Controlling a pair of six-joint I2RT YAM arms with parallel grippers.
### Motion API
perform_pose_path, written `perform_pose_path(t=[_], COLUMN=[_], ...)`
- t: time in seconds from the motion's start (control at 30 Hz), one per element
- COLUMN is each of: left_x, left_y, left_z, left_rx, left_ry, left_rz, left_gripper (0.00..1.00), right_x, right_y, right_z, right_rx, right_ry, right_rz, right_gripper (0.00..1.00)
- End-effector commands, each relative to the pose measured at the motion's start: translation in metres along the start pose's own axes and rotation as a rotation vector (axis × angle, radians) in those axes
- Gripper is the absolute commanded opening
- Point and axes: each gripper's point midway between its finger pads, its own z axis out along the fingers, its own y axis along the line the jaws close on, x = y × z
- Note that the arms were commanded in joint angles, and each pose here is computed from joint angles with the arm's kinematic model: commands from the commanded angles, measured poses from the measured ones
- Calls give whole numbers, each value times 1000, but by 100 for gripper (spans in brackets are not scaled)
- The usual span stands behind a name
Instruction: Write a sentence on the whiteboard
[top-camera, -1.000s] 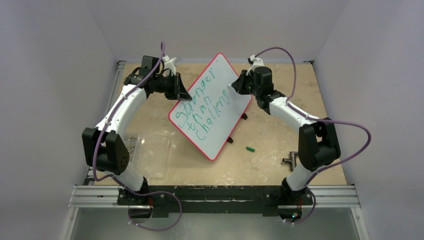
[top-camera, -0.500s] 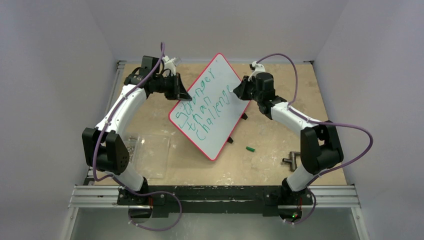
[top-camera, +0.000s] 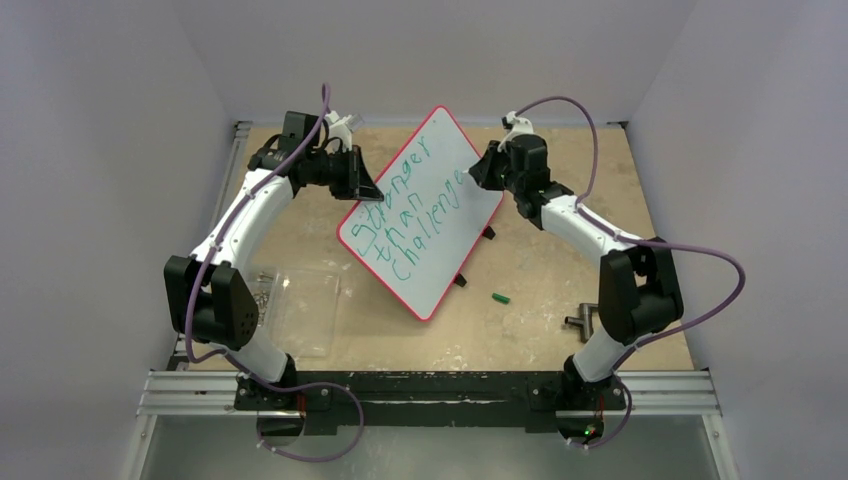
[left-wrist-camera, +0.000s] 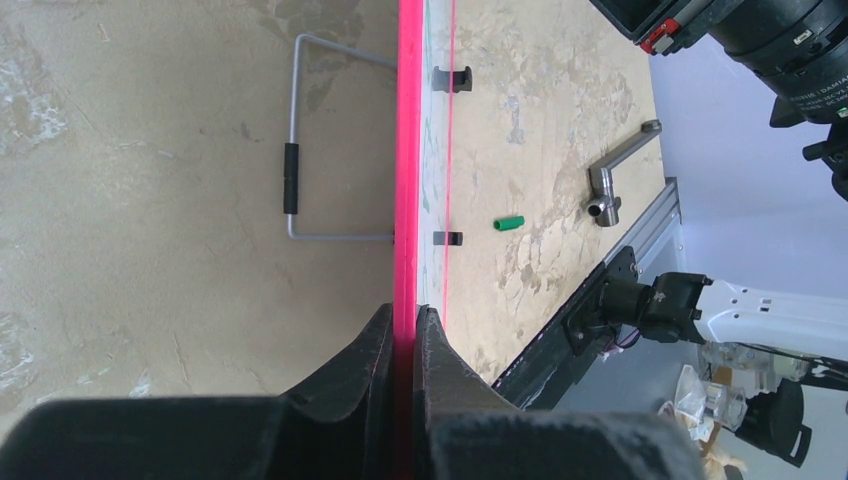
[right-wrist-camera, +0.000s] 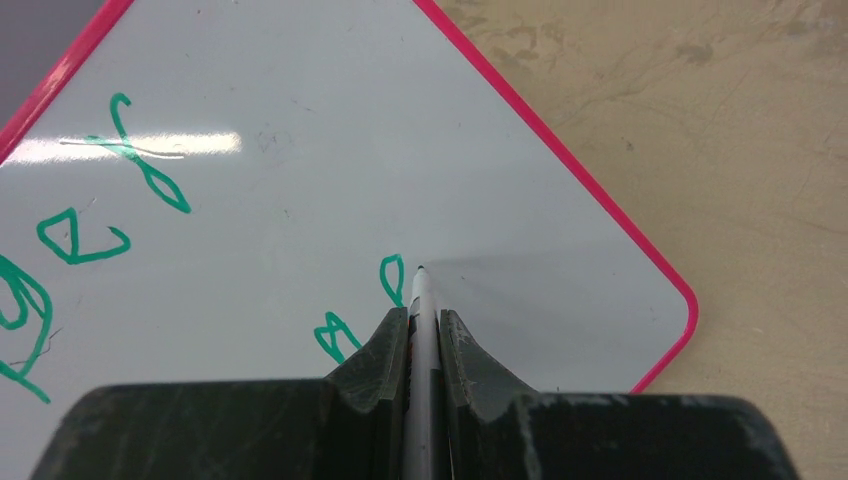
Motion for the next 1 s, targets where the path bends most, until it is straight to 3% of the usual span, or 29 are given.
perform_pose_path(t=[0.0, 0.23, 0.97], left_x=[-19, -18, -16], left_y=[-1, -4, -2], left_z=[-17, -16, -12], left_rx=[-60, -50, -54], left_ry=[-94, -92, -80], left_rz=[95, 98, 96], left_gripper=[0, 0, 0], right_x=[-33, -50, -71], right_y=[8, 15, -7], right_z=[-10, -29, -2], right_rx=[-4, -13, -7], right_ry=[-72, -115, -130], right_rz=[3, 12, 48], right_gripper=[0, 0, 0])
